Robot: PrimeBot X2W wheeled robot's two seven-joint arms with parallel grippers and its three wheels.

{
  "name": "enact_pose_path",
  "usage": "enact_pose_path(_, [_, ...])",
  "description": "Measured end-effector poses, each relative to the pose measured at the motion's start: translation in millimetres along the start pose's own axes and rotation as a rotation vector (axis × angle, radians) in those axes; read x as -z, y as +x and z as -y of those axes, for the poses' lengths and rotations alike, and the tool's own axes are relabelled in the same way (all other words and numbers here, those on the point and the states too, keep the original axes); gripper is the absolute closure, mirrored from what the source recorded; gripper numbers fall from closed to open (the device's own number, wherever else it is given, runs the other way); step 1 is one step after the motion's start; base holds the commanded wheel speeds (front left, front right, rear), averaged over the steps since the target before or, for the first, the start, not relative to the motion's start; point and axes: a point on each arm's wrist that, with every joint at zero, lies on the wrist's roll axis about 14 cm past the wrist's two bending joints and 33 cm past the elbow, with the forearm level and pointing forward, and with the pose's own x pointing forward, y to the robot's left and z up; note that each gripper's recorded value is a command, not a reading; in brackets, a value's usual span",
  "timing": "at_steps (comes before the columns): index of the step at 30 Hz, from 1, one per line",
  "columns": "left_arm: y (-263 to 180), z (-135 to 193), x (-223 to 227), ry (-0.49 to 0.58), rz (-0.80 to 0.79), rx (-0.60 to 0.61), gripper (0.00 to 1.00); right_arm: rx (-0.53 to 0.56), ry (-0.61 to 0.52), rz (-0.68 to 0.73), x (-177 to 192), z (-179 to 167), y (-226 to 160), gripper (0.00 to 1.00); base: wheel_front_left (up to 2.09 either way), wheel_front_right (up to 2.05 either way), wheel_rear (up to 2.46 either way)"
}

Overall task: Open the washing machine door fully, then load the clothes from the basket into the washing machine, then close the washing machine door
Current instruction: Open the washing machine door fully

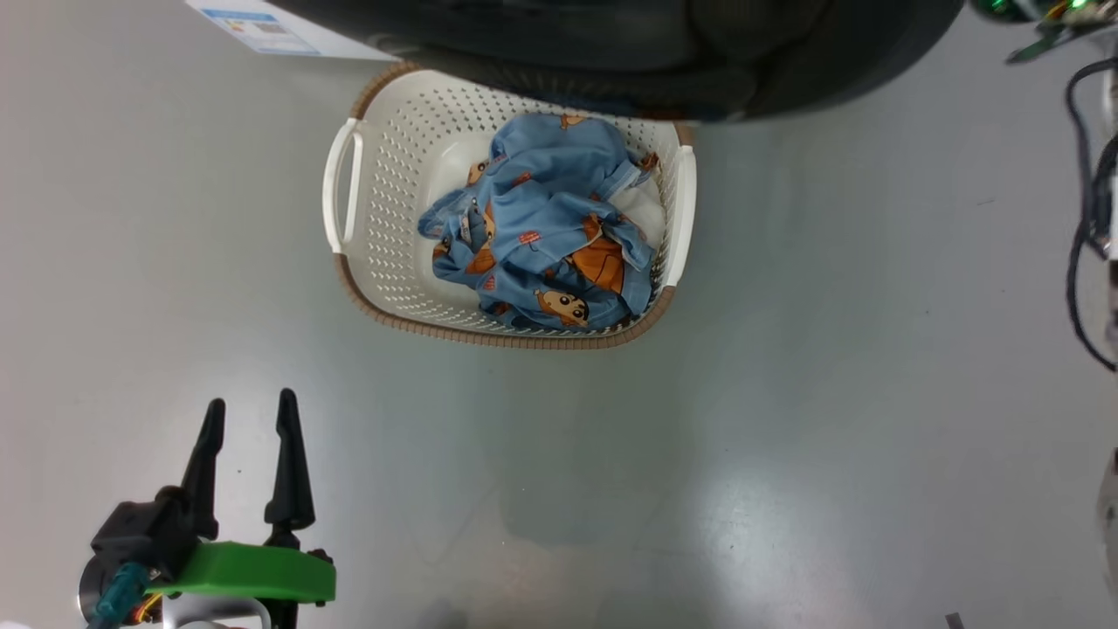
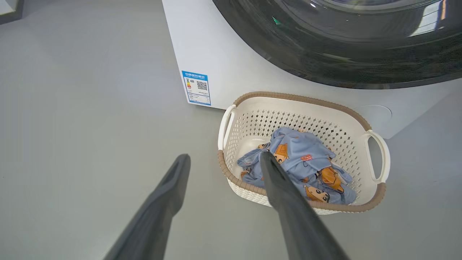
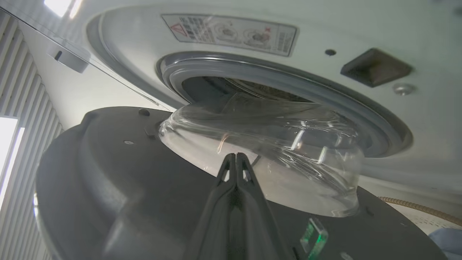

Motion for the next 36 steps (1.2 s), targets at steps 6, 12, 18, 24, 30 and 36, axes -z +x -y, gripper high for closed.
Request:
enact_pose_path(6, [1, 0, -5, -0.004, 0.016, -0.001, 0.00, -0.011, -0.005, -0.088, 26, -8, -1, 1.00, 0.00, 0.00, 0.00])
enact_pose_path(12, [1, 5, -15, -0.018, 0.045, 0.014, 0.00, -0.026, 0.013, -0.229, 75, -20, -4, 1.00, 0.00, 0.00, 0.00])
enact_pose_path(18, [-1, 8, -27, -0.048, 0.082, 0.021, 0.00, -0.040, 0.040, -0.339, 121, -35, -9, 1.00, 0.00, 0.00, 0.00])
enact_pose_path(24, [-8, 12, -38, -0.072, 0.112, 0.035, 0.00, -0.052, 0.081, -0.399, 159, -52, -14, 1.00, 0.00, 0.00, 0.00])
enact_pose_path(30, [-19, 14, -50, -0.096, 0.148, 0.041, 0.00, -0.055, 0.145, -0.449, 196, -65, -21, 1.00, 0.00, 0.00, 0.00])
enact_pose_path(36, [-30, 15, -63, -0.118, 0.190, 0.046, 0.00, -0.079, 0.218, -0.439, 219, -79, -21, 1.00, 0.00, 0.00, 0.00])
